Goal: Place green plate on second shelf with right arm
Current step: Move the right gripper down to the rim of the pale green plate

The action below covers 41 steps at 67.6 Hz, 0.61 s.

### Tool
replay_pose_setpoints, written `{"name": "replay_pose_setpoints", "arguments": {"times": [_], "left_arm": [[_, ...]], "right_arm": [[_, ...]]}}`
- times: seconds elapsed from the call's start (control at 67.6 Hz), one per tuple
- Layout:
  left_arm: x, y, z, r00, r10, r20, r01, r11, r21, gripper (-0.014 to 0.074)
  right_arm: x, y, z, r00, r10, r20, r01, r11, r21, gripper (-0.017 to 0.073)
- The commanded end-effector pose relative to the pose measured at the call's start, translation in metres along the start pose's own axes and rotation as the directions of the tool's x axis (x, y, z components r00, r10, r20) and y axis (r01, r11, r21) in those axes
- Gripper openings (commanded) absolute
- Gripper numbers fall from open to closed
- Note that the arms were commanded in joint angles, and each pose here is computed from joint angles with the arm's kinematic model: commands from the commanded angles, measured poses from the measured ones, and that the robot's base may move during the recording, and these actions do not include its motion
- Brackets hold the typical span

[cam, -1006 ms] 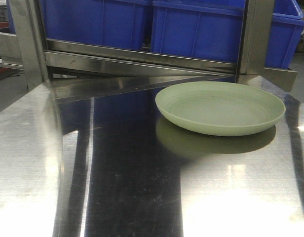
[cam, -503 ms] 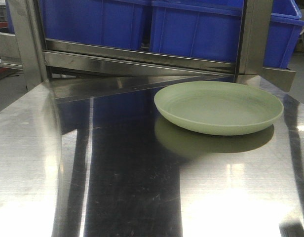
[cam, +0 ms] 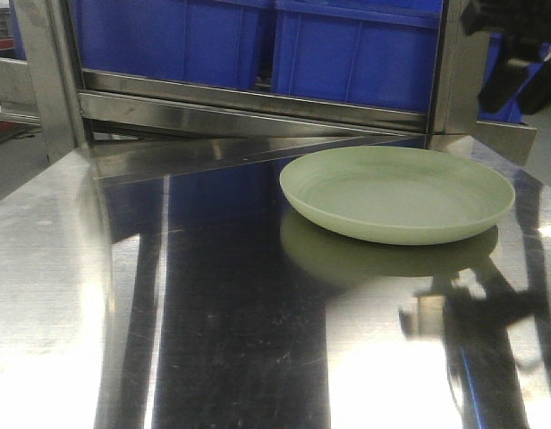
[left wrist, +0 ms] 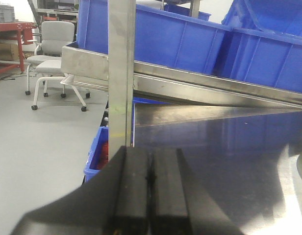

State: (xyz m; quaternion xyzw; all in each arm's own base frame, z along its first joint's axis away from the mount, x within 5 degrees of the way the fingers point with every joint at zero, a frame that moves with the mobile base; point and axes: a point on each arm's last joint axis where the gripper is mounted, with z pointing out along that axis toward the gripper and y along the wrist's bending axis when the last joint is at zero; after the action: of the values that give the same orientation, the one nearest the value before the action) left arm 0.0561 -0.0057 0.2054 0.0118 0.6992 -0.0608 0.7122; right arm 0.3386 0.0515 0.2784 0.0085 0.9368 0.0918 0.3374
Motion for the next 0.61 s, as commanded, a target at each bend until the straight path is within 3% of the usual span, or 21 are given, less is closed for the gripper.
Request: {"name": "replay_pose_setpoints", "arguments": {"times": [0.0, 0.296, 0.592], "left_arm": [[0.005, 0.000, 0.000, 0.998, -0.006, 0.059, 0.005, 1.000, 0.008, 0.0131], [0.005, 0.000, 0.000, 0.998, -0.006, 0.059, 0.005, 1.000, 0.008, 0.0131], [0.005, 0.000, 0.000, 0.998, -0.006, 0.059, 0.005, 1.000, 0.008, 0.0131]], "right_arm": [[-0.024, -0.001, -0.008, 0.996, 0.010, 0.085, -0.009, 1.000, -0.005, 0.0344], [-0.018, -0.023, 0.033, 0.999, 0.044, -0.008, -0.043, 0.998, 0.044, 0.0344], [-0.007, -0.019, 0.054, 0.993, 0.073, -0.088, -0.071, 0.997, 0.026, 0.0343]]}}
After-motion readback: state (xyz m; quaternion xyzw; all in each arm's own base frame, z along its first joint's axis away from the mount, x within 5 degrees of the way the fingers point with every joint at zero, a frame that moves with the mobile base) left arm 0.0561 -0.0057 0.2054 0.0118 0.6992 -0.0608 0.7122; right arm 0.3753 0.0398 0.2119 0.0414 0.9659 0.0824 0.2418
